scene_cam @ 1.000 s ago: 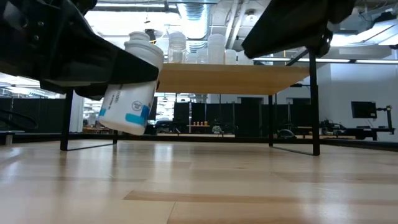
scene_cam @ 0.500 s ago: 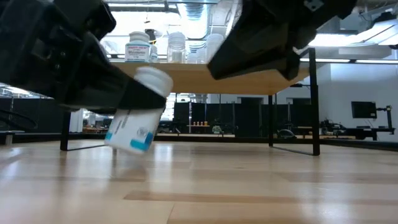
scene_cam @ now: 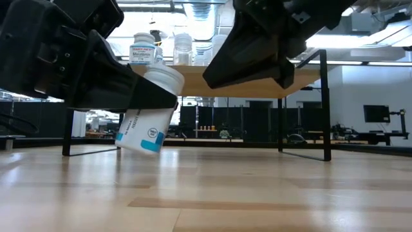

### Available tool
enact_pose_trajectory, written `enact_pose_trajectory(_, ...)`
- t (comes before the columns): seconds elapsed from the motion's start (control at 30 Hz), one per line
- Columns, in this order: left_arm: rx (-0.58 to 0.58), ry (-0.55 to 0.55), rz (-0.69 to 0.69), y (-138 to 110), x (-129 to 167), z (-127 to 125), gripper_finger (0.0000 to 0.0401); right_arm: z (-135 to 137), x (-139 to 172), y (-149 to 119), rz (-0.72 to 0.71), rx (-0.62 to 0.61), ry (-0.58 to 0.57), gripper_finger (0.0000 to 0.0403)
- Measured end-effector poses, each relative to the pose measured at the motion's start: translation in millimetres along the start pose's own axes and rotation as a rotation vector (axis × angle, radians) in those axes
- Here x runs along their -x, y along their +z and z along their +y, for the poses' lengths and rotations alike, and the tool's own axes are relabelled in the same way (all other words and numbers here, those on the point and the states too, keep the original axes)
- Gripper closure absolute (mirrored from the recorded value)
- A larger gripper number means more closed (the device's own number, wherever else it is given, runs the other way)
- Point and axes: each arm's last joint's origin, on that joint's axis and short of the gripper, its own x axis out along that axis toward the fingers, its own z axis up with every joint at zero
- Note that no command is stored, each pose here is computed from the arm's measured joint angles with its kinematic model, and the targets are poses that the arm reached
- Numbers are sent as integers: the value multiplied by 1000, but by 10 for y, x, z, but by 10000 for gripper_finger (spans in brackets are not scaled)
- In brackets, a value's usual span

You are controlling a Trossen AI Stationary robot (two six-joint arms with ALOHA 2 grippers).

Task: Pick and place medicine bottles onto shelf by color
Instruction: Put the white blue pill bottle on the shelf

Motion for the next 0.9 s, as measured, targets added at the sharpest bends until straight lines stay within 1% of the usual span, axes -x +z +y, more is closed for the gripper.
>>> enact_pose_trajectory(0.2,9,3,4,7,-39,46,125,-18,-15,14,9,-1,6,317)
enact_pose_trajectory(0.37,13,-4,6,10,-56,63,105,-21,-15,8,18,1,8,317)
enact_pose_trajectory(0.6,11,-12,-44,69,-54,55,100,-15,-9,1,20,2,8,317)
enact_pose_trajectory(0.9,9,-11,-50,77,-54,55,99,-19,-6,-10,28,8,2,317)
